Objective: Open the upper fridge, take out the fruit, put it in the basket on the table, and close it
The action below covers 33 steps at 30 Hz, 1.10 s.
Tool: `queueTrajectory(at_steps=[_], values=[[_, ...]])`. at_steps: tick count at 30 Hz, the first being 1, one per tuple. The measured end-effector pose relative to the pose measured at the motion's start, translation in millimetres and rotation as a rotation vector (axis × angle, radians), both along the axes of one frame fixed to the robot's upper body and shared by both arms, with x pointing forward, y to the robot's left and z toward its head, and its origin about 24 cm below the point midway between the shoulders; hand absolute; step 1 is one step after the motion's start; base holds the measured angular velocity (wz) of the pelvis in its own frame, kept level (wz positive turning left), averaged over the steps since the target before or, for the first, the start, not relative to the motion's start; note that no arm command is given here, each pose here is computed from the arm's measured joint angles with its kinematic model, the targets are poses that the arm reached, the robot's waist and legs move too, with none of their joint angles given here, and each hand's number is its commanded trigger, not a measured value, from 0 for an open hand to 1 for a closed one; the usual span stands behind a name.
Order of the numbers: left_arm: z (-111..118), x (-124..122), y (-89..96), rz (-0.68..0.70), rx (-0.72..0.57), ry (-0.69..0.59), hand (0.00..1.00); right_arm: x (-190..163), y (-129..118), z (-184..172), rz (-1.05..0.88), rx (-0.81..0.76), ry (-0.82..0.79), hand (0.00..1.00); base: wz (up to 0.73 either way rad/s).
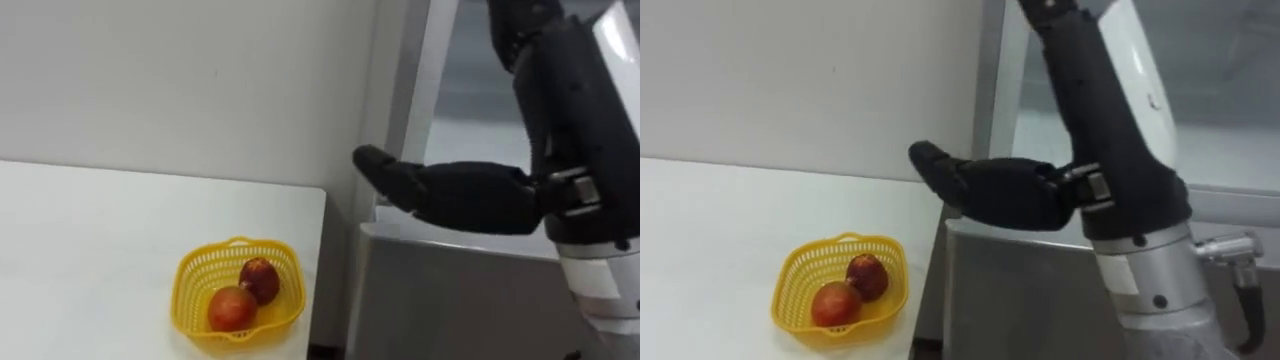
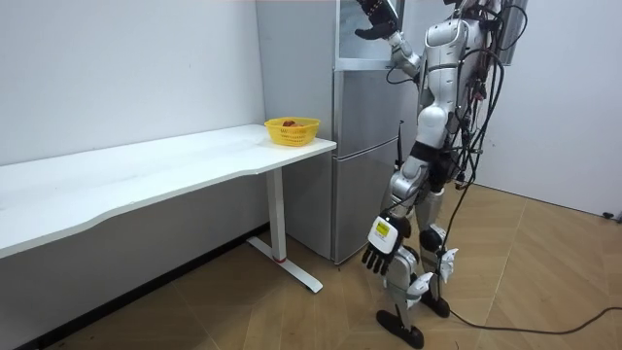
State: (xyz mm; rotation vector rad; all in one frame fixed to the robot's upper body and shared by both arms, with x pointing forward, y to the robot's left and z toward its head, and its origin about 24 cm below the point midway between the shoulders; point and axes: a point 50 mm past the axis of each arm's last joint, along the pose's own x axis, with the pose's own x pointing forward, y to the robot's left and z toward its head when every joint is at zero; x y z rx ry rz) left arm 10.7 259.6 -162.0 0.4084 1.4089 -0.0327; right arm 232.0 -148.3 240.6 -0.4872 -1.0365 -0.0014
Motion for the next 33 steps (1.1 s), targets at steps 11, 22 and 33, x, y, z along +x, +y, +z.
queueTrajectory(at_steps=[11, 22, 33], values=[[-1.7, -2.4, -6.6, 0.006, -0.021, -0.011, 0.0, -13.1, -37.3, -19.4, -0.111, 0.191, 0.044, 0.0, -0.12], [-2.5, -7.7, -7.4, 0.003, -0.007, 0.017, 0.0, -18.5, -46.4, -39.7, -0.203, 0.196, 0.118, 0.0, -0.1], [-3.9, -7.6, -11.6, -0.029, -0.013, 0.028, 0.0, -23.1, -56.7, -41.4, -0.291, 0.224, 0.088, 0.0, -0.06]])
